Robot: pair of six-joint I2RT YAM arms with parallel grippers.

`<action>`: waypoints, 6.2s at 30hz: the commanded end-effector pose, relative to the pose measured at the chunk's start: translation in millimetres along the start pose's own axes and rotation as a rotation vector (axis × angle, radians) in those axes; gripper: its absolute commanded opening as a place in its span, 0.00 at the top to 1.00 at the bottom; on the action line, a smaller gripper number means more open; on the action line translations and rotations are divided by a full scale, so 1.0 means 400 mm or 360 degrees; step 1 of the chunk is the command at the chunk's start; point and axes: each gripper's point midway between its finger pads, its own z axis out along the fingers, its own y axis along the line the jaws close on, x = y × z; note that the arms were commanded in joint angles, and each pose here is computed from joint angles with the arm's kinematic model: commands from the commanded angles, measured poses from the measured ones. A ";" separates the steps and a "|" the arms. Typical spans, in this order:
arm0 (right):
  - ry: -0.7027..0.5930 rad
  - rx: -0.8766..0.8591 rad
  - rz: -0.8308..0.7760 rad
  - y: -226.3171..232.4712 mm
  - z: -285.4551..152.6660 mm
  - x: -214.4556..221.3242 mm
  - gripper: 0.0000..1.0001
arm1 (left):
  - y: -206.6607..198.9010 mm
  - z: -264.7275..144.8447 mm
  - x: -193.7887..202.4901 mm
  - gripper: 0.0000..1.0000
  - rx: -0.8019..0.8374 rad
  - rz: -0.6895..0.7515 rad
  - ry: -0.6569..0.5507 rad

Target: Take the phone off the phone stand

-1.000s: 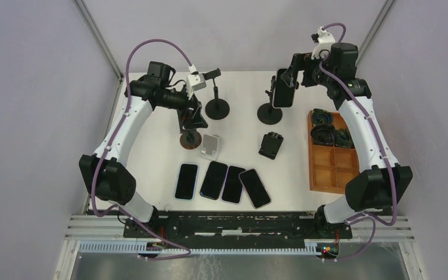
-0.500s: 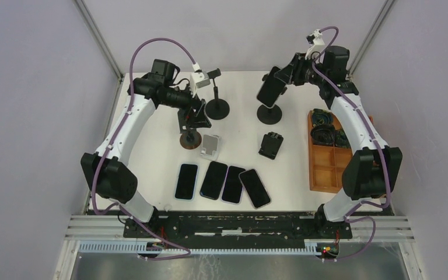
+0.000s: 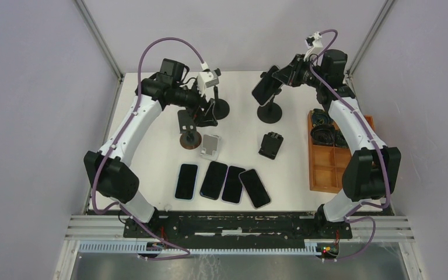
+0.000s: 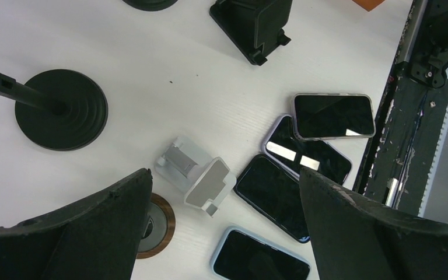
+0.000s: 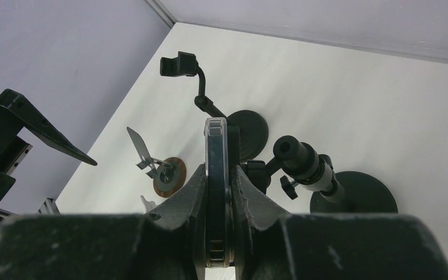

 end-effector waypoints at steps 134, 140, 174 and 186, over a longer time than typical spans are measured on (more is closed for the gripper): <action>-0.0258 -0.1511 0.0117 0.774 -0.292 -0.055 1.00 | -0.342 -0.058 0.005 0.98 0.0684 0.0754 -0.0154; -0.0367 -0.1482 0.0114 0.761 -0.332 -0.089 1.00 | -0.350 -0.062 0.031 0.98 0.0677 0.0768 -0.0129; -0.0490 -0.1628 0.0178 0.797 -0.428 -0.131 1.00 | -0.304 -0.122 -0.191 0.00 0.0571 0.0216 -0.0592; -0.0485 -0.1662 0.0212 0.814 -0.415 -0.124 1.00 | -0.400 -0.085 -0.195 0.00 0.0935 0.0084 -0.0557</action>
